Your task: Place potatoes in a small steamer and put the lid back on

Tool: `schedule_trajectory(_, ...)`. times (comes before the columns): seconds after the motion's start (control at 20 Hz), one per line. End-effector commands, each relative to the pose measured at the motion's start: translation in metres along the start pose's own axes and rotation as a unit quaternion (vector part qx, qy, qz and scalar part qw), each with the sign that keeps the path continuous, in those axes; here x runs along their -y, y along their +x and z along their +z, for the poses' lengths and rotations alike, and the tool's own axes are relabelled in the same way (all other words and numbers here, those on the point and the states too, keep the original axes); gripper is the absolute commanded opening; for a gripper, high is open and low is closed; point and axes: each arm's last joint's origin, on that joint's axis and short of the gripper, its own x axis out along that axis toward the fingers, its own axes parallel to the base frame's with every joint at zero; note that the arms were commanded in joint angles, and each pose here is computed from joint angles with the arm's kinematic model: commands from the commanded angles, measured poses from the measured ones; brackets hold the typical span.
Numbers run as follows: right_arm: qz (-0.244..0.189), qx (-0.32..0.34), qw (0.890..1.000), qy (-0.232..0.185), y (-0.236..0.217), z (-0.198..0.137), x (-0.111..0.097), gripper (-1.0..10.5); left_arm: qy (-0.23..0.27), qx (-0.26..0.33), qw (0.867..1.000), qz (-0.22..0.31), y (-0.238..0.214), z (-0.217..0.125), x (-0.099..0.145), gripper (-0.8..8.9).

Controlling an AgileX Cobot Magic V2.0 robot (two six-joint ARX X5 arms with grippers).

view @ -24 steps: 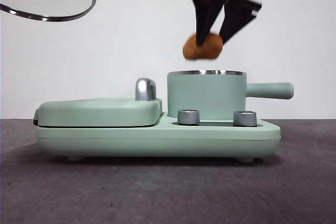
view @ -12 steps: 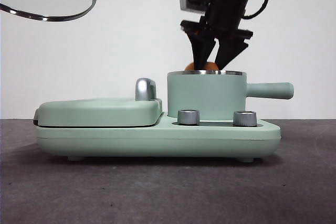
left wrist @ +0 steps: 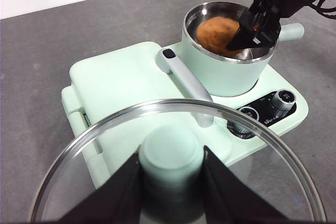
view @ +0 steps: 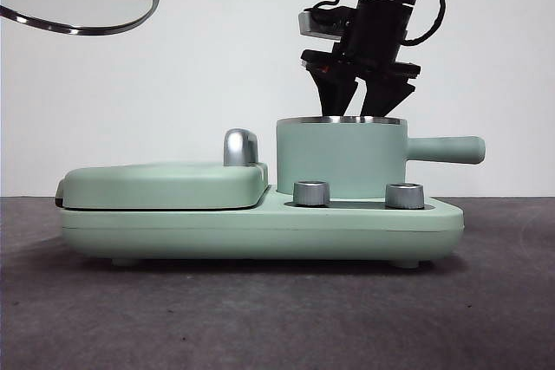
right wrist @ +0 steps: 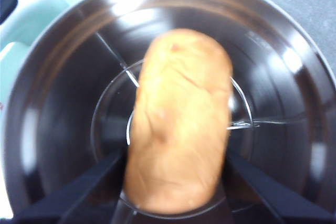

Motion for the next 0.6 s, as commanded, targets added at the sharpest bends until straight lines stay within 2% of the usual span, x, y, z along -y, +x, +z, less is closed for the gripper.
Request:
schedule_trajectory(0.05, 0.007, -0.001, 1.0, -0.004, 0.006, 0.004, -0.002, 3.3, 0.003, 0.023, 1.0, 0.0, -0.002, 0.008, 0.001, 0.14)
schedule_trajectory(0.2, 0.004, 0.004, 1.0, -0.004, -0.002, 0.004, -0.002, 3.3, 0.004, 0.024, 1.0, 0.0, -0.002, 0.008, 0.001, 0.14)
schedule_trajectory(0.35, -0.011, 0.025, 1.0, 0.001, -0.041, 0.002, -0.001, 3.3, 0.004, 0.024, 1.0, 0.0, -0.002, 0.008, 0.001, 0.14)
schedule_trajectory(0.4, 0.004, 0.036, 0.999, 0.001, -0.06, 0.0, -0.003, 3.3, 0.004, 0.024, 1.0, 0.0, -0.002, 0.008, 0.001, 0.14)
schedule_trajectory(0.5, 0.032, 0.088, 0.996, -0.004, -0.099, -0.006, -0.006, 3.3, 0.004, 0.024, 1.0, 0.0, -0.002, 0.008, 0.001, 0.14)
schedule_trajectory(0.6, 0.029, 0.134, 0.991, -0.001, -0.133, -0.021, -0.01, 3.3, 0.004, 0.024, 1.0, 0.0, -0.002, 0.008, 0.001, 0.14)
